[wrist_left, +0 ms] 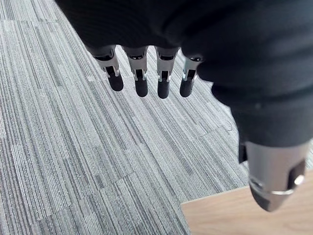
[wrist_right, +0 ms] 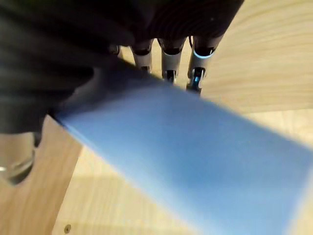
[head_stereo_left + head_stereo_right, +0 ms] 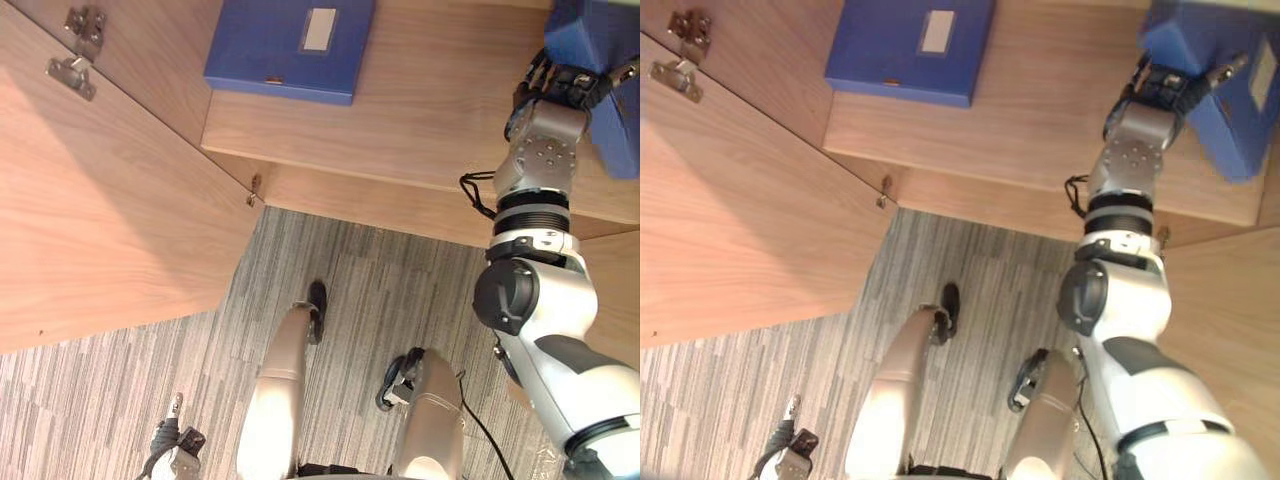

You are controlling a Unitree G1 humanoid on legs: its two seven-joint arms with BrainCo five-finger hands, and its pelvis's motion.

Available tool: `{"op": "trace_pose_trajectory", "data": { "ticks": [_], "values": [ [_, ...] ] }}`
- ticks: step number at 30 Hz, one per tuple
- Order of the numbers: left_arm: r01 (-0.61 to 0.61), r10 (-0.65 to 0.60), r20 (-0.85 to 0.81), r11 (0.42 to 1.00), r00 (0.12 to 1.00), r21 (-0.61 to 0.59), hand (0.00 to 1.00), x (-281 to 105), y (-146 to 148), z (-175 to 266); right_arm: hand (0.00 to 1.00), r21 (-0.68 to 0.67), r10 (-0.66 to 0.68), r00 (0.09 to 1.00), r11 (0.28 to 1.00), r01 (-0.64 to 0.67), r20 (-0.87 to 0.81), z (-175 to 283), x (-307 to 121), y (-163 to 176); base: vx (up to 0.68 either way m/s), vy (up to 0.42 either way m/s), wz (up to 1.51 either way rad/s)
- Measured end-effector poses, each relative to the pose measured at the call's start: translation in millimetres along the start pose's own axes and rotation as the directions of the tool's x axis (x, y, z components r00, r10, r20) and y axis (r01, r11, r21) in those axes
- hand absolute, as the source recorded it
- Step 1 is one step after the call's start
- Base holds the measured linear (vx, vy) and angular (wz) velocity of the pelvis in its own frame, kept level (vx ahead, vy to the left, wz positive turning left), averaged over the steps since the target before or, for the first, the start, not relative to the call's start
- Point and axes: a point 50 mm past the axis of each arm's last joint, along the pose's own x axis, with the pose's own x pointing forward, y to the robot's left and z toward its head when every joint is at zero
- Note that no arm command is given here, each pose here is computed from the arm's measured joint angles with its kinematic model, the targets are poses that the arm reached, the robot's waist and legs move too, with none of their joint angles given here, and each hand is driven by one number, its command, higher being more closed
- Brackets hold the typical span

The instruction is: Walk over to the cabinet, pick up the folder, carry it to the office cabinet, place the folder inside the office cabinet, then close the office cabinet door

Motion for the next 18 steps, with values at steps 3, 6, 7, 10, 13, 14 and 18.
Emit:
{"op": "trace_pose_trajectory", "data": {
  "ticks": [3, 6, 7, 10, 13, 14, 18],
  "values": [
    [0.057, -0.060, 0.032, 0.995, 0.998, 0.077, 0.00, -0.7, -13.1, 6.8, 0.00, -0.072, -0.028, 0.999, 0.997, 0.024, -0.044, -8.4, 2.4, -9.7, 0.02, 0.034, -0.09],
    [0.113, -0.125, 0.077, 0.984, 0.989, 0.139, 0.00, -1.8, -25.1, 17.7, 0.00, -0.215, -0.056, 0.994, 0.976, 0.035, -0.095, -18.9, 4.2, -21.0, 0.02, 0.010, -0.02],
    [0.125, -0.141, 0.091, 0.979, 0.986, 0.161, 0.00, -1.8, -27.4, 21.5, 0.00, -0.341, -0.059, 0.990, 0.940, 0.013, -0.126, -25.0, 4.7, -26.7, 0.04, -0.007, -0.05],
    [0.169, -0.197, 0.120, 0.962, 0.973, 0.214, 0.00, -2.7, -33.2, 29.8, 0.00, -0.616, -0.057, 0.979, 0.784, -0.077, -0.195, -37.8, 4.1, -37.4, 0.02, -0.026, -0.04],
    [0.198, -0.235, 0.125, 0.948, 0.964, 0.250, 0.00, -3.5, -36.2, 32.4, 0.00, -0.809, -0.074, 0.969, 0.567, -0.155, -0.238, -43.8, 4.0, -48.6, 0.01, -0.033, -0.05],
    [0.202, -0.239, 0.125, 0.946, 0.963, 0.255, 0.00, -3.5, -36.6, 32.7, 0.00, -0.834, -0.080, 0.967, 0.526, -0.165, -0.241, -43.6, 4.2, -51.3, 0.01, -0.027, -0.04],
    [0.233, -0.278, 0.123, 0.927, 0.953, 0.294, 0.00, -5.3, -40.0, 33.3, 0.00, -0.944, -0.156, 0.963, 0.282, -0.171, -0.221, -33.0, 7.6, -74.6, 0.00, -0.008, 0.00]
  ]
}}
